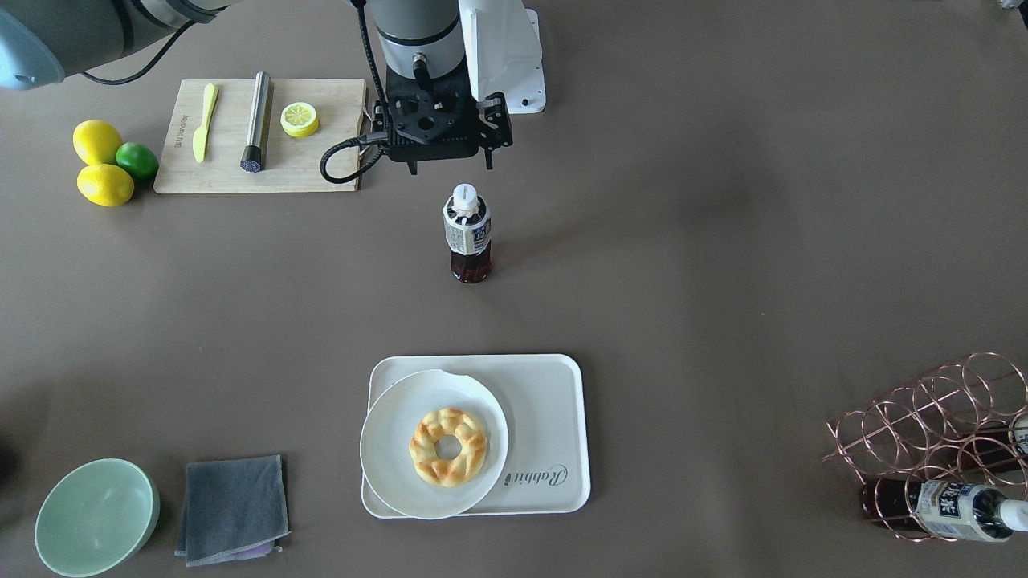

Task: Place tea on tray
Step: 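Move the right gripper over the tea bottle and lower onto its cap, then close the right gripper on the bottle cap and lift the bottle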

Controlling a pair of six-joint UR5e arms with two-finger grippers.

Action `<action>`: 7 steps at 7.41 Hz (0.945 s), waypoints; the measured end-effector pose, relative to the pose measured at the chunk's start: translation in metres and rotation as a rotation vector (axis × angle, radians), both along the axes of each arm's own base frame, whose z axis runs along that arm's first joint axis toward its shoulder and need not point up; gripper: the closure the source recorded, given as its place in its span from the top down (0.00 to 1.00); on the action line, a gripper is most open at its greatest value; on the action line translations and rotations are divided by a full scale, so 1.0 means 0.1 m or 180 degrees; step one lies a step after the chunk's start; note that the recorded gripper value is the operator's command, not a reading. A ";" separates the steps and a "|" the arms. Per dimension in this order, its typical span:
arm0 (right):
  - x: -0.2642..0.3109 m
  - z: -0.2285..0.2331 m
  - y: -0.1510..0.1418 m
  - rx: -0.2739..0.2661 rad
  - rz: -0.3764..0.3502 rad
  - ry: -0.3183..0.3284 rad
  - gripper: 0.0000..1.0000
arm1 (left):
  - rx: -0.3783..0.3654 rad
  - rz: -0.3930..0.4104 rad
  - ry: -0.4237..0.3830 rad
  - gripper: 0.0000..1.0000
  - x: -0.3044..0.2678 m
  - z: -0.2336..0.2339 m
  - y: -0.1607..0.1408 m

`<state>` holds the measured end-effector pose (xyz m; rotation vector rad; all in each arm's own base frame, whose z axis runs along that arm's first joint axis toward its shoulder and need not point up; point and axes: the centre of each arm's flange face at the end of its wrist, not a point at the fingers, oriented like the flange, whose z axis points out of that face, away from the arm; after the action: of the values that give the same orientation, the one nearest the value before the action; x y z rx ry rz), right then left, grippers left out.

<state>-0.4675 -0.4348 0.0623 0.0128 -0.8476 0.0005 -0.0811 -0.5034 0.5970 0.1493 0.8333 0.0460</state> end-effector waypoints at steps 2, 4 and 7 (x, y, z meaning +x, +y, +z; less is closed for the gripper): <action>-0.24 0.00 0.03 0.0102 0.0019 0.0130 0.99 | -0.0003 -0.0001 0.0001 0.98 0.01 0.00 -0.01; -0.31 0.05 0.04 0.0161 0.0033 0.0184 0.99 | -0.0003 0.0009 0.0002 0.98 0.02 0.00 -0.02; -0.47 0.13 -0.06 0.0205 0.0050 0.0143 0.94 | -0.0007 0.0028 -0.0013 0.98 0.04 0.02 -0.02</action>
<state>-0.5140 -0.4406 0.0758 0.0798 -0.8022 -0.0124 -0.0772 -0.5058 0.5995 0.1434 0.8299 0.0536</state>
